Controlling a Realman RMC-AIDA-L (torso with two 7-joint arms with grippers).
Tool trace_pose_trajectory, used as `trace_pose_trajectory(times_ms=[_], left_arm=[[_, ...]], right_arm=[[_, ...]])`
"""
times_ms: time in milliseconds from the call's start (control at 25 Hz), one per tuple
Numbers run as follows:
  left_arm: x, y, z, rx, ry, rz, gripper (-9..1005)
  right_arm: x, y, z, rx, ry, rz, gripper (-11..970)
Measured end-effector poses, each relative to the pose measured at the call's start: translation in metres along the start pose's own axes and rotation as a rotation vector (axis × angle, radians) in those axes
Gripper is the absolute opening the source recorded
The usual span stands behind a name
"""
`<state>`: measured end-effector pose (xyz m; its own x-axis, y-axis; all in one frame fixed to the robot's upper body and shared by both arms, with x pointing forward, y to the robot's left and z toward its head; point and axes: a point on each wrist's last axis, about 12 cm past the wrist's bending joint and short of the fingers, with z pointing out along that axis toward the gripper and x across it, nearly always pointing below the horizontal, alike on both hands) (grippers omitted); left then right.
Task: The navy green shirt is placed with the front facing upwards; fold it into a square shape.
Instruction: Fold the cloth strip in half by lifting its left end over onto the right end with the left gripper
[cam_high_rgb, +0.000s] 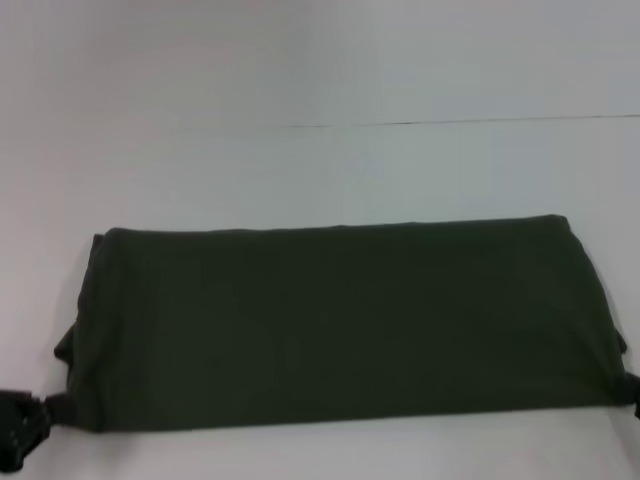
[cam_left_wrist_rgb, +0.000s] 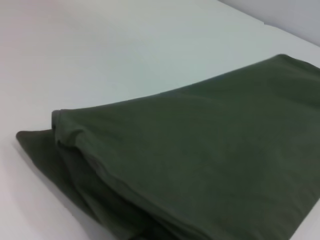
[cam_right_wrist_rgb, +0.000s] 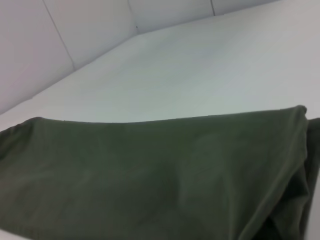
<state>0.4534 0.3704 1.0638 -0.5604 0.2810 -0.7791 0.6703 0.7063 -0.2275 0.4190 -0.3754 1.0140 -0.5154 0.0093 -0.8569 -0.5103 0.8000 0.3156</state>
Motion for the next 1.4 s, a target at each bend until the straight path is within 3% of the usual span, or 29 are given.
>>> trace_pose_trajectory(times_ms=[360, 1120, 1400], left_arm=[[0.018, -0.01, -0.013, 0.012, -0.002, -0.014, 0], [0.015, -0.008, -0.012, 0.003, -0.032, -0.03, 2], [0.013, -0.008, -0.011, 0.008, -0.038, -0.026, 103]], right_arm=[[0.016, 0.008, -0.014, -0.005, -0.003, 0.014, 29], [0.008, 0.004, -0.021, 0.019, -0.074, 0.014, 66], [-0.001, -0.003, -0.022, 0.056, -0.109, 0.004, 377]])
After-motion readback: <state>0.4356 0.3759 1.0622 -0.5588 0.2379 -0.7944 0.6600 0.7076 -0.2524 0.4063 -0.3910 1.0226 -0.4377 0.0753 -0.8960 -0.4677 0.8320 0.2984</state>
